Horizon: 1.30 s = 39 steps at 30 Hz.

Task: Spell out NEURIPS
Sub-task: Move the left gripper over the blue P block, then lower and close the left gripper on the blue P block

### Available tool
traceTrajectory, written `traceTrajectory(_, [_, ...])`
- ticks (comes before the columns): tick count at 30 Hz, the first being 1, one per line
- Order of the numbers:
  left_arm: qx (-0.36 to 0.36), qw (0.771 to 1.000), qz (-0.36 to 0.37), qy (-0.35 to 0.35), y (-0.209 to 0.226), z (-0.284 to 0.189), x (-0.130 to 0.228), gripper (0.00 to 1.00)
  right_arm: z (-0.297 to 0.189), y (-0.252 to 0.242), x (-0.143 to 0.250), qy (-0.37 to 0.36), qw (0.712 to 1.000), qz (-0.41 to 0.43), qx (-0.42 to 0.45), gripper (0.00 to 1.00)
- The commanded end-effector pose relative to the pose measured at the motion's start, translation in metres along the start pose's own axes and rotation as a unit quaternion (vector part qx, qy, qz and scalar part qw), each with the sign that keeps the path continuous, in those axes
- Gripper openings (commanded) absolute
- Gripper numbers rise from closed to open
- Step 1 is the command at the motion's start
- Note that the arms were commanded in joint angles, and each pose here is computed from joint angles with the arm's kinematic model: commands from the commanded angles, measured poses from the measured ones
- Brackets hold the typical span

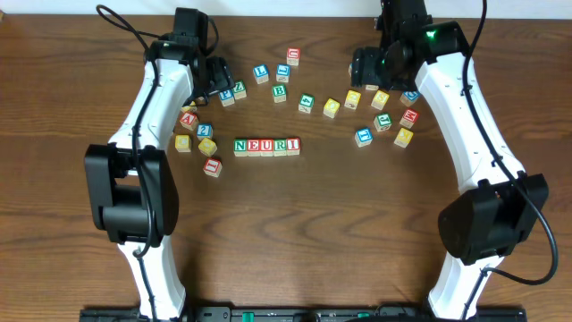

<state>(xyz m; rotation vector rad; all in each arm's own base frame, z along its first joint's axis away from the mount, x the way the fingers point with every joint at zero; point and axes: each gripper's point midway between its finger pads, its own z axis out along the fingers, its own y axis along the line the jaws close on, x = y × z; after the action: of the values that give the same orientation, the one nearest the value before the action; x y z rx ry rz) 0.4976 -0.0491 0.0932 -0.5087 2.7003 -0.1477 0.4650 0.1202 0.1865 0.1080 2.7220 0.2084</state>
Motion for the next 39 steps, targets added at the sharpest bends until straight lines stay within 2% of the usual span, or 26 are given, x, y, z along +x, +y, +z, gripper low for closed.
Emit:
traceTrajectory(1, [-0.004, 1.0, -0.008, -0.006, -0.001, 0.009, -0.006, 0.8, 0.003, -0.002, -0.002, 0.002, 1.0, -0.004, 0.0, 0.8])
traceTrajectory(6, [-0.004, 1.0, -0.01, -0.005, -0.001, 0.017, -0.006, 0.77, 0.003, -0.002, -0.001, 0.003, 1.0, -0.004, 0.001, 0.8])
traceTrajectory(28, [-0.005, 1.0, -0.015, -0.003, -0.001, 0.062, -0.005, 0.77, 0.003, -0.004, 0.001, 0.007, 1.0, -0.003, 0.007, 0.8])
traceTrajectory(39, [-0.009, 1.0, -0.014, 0.005, 0.001, 0.07, 0.0, 0.77, 0.003, -0.008, 0.002, 0.008, 1.0, -0.003, 0.016, 0.8])
